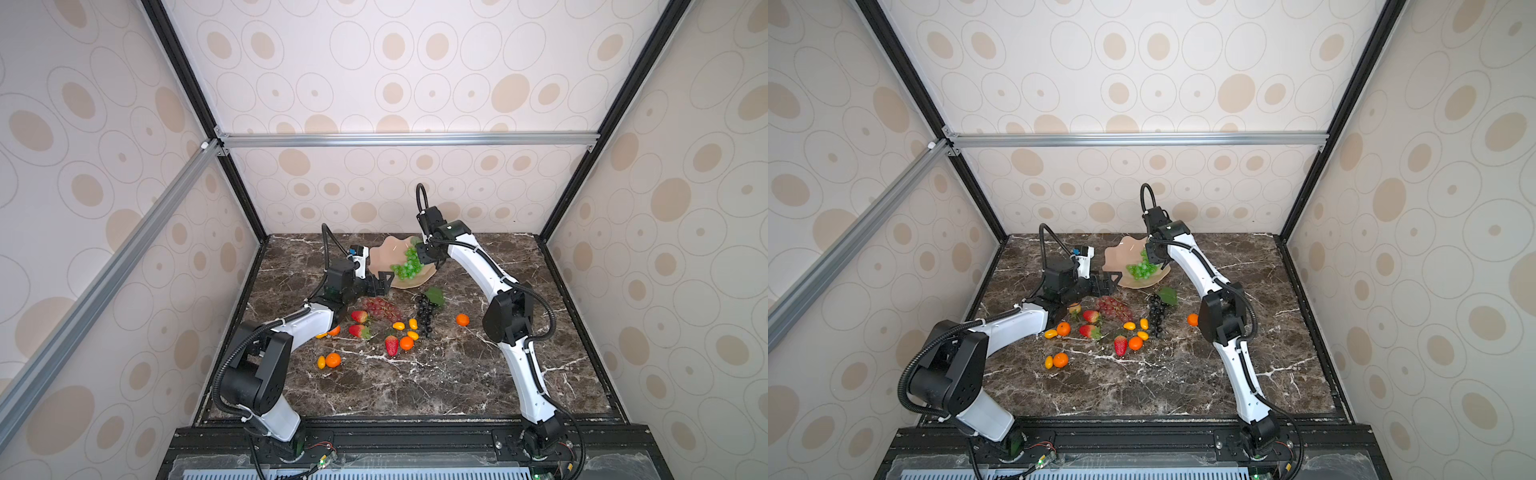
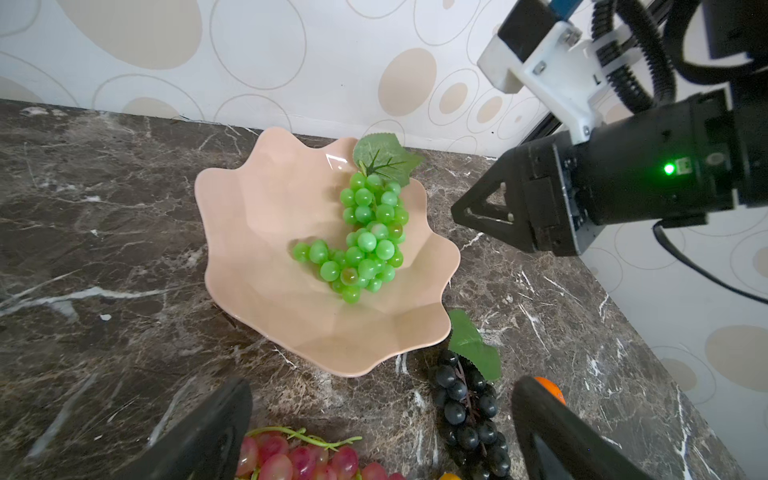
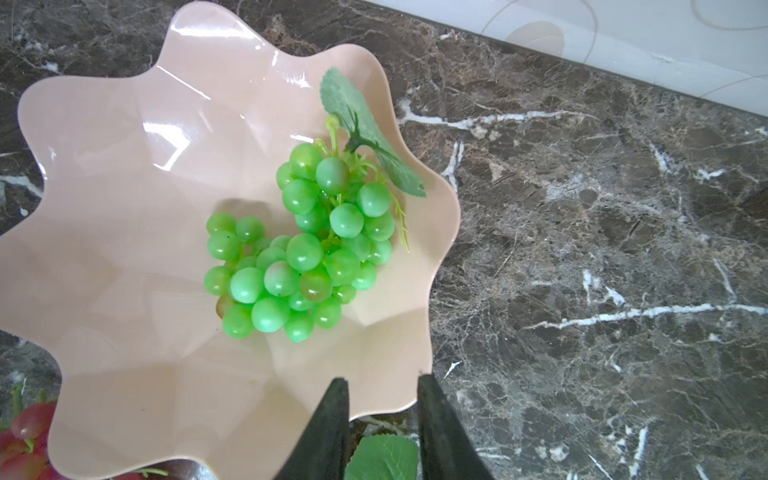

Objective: Place and organize the fake fruits in the fruit bowl
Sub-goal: 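Withdraw right gripper from bowl and move it above the black grapes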

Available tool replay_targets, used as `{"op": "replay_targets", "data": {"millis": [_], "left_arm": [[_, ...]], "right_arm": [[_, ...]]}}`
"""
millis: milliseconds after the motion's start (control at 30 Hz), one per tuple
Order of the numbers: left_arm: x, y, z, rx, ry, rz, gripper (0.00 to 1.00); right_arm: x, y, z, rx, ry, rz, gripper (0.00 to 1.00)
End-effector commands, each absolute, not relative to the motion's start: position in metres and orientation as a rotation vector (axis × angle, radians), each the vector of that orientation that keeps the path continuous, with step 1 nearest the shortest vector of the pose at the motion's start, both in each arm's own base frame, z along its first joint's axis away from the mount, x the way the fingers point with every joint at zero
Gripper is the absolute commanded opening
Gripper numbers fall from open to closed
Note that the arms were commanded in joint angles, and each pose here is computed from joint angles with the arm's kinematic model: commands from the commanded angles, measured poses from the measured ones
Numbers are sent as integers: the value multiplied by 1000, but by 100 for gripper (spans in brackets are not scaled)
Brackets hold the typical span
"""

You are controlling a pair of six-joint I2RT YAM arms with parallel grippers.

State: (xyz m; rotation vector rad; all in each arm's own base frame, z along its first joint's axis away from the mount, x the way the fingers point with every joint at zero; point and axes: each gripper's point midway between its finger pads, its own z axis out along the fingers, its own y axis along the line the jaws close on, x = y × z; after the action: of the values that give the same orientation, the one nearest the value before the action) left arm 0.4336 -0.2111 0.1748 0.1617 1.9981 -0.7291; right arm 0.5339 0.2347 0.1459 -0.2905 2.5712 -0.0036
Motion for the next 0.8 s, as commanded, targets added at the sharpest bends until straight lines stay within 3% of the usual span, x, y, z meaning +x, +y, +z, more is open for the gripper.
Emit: {"op": "replay_targets", "data": {"millis": [0, 233, 767], "left_arm": [[439, -205, 202, 139, 1940, -712, 98], [431, -196, 207, 110, 1938, -688, 98], [356, -204, 186, 122, 1999, -697, 98]], "right_arm": [[529, 225, 181, -276, 2522, -12, 33], [512, 228, 193, -290, 2516, 64, 33], [404, 224, 170, -261, 2534, 277, 36]]}}
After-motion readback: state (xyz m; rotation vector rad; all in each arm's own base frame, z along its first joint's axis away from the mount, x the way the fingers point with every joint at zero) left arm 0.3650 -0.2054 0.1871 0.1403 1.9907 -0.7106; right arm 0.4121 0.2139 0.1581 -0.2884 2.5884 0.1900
